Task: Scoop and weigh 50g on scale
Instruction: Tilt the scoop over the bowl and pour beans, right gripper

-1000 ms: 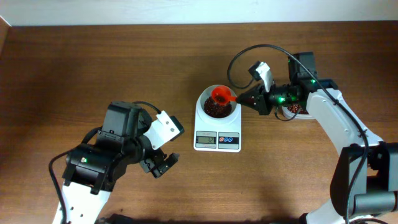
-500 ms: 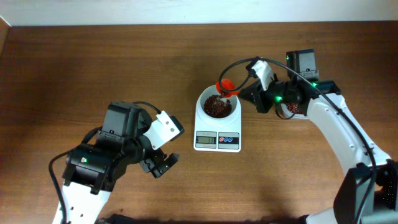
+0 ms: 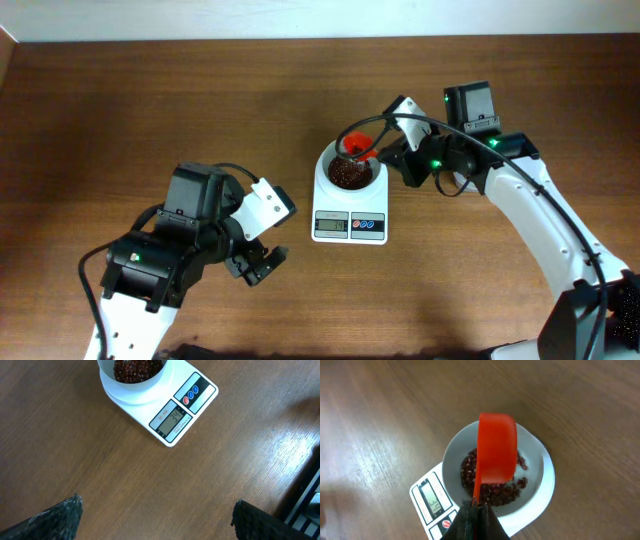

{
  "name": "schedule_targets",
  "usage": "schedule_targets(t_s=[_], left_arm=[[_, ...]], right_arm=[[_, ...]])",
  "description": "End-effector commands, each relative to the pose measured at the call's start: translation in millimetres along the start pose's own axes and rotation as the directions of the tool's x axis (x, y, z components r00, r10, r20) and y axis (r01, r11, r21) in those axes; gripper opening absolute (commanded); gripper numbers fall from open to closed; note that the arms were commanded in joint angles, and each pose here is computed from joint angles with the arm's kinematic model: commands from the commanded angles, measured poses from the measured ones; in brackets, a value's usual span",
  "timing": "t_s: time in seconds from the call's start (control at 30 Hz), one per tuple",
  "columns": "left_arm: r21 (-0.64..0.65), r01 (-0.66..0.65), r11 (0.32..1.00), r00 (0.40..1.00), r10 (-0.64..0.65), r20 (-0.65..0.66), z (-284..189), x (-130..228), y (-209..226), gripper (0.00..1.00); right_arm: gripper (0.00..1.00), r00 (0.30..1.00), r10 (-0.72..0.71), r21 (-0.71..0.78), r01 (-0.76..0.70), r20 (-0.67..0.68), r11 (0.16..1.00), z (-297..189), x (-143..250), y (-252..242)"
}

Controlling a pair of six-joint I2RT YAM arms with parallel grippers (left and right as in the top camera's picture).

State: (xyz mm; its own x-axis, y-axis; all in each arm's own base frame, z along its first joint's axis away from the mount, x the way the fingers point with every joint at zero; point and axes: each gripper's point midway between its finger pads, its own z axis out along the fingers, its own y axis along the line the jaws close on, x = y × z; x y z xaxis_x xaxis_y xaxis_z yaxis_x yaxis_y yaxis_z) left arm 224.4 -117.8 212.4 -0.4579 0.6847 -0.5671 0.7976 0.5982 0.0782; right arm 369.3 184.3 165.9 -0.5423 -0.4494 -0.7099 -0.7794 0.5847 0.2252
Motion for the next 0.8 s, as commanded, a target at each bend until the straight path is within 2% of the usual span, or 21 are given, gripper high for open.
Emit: schedule_targets(t_s=[0.0, 0.07, 0.13, 0.2, 0.23, 0.27, 0.33, 0.4, 0.43, 0.47, 0.5, 0.53, 0.57, 0.63, 0.7, 0.73, 0.77], left_arm=[[0.007, -0.014, 1.0, 1.0, 0.014, 0.017, -2, -3, 0, 0.99], [0.007, -0.013, 1.0, 1.0, 0.013, 0.017, -2, -3, 0, 0.99], [0.007, -0.013, 1.0, 1.0, 0.013, 0.017, -2, -3, 0, 0.99], [0.007, -0.013, 1.0, 1.0, 0.013, 0.016, -2, -3, 0, 0.99], [0.007, -0.014, 1.0, 1.0, 0.014, 0.017, -2, -3, 0, 0.99], [0.007, -0.013, 1.0, 1.0, 0.013, 0.016, -2, -3, 0, 0.99], [0.007, -0.013, 1.0, 1.0, 0.013, 0.016, -2, -3, 0, 0.99], [0.007, -0.013, 1.0, 1.0, 0.013, 0.017, -2, -3, 0, 0.99], [0.007, -0.013, 1.0, 1.0, 0.013, 0.017, -2, -3, 0, 0.99], [0.007, -0.014, 1.0, 1.0, 0.014, 0.016, -2, -3, 0, 0.99], [0.007, -0.013, 1.0, 1.0, 0.013, 0.016, -2, -3, 0, 0.99], [0.007, -0.014, 1.0, 1.0, 0.014, 0.017, -2, -3, 0, 0.99], [0.007, -0.013, 1.0, 1.0, 0.013, 0.016, -2, -3, 0, 0.99], [0.007, -0.013, 1.0, 1.0, 0.013, 0.017, -2, -3, 0, 0.99], [0.007, -0.013, 1.0, 1.0, 0.013, 0.016, -2, -3, 0, 0.99], [0.007, -0.013, 1.0, 1.0, 0.013, 0.017, -2, -3, 0, 0.99], [0.007, -0.014, 1.0, 1.0, 0.014, 0.017, -2, -3, 0, 0.99]], right_arm=[[0.04, 1.0, 0.009, 0.079, -0.01, 0.011, 0.997, -11, -10, -7], [0.04, 0.998, -0.022, -0.034, 0.024, 0.056, 0.999, -14, -18, 14], [0.04, 1.0, 0.003, 0.089, -0.003, 0.007, 0.996, -12, -10, -7], [0.04, 0.998, -0.051, -0.02, 0.052, 0.045, 0.998, -13, -18, 17], [0.04, 0.998, -0.065, 0.043, 0.064, 0.024, 0.997, -12, -16, 7], [0.04, 1.0, -0.01, 0.161, 0.013, -0.022, 0.987, -13, -9, -12], [0.04, 0.998, -0.054, 0.047, 0.053, 0.025, 0.997, -13, -18, 11], [0.04, 0.999, -0.044, 0.132, 0.044, -0.002, 0.99, -12, -15, -4], [0.04, 0.999, -0.033, 0.11, 0.032, 0.003, 0.993, -13, -15, 0], [0.04, 0.997, -0.069, 0.012, 0.069, 0.045, 0.998, -13, -22, 18], [0.04, 0.993, -0.103, 0.001, 0.103, 0.061, 0.995, -13, -26, 20], [0.04, 0.997, -0.073, 0.095, 0.072, 0.014, 0.993, -11, -19, 3], [0.04, 0.998, -0.056, 0.122, 0.056, -0.004, 0.991, -12, -15, -1], [0.04, 0.994, -0.103, 0.007, 0.102, 0.045, 0.995, -11, -23, 22], [0.04, 0.998, -0.068, 0.122, 0.069, -0.007, 0.99, -11, -16, 1], [0.04, 0.999, -0.046, 0.113, 0.046, -0.004, 0.993, -11, -15, 3], [0.04, 0.997, -0.068, 0.015, 0.067, 0.042, 0.998, -11, -23, 21]])
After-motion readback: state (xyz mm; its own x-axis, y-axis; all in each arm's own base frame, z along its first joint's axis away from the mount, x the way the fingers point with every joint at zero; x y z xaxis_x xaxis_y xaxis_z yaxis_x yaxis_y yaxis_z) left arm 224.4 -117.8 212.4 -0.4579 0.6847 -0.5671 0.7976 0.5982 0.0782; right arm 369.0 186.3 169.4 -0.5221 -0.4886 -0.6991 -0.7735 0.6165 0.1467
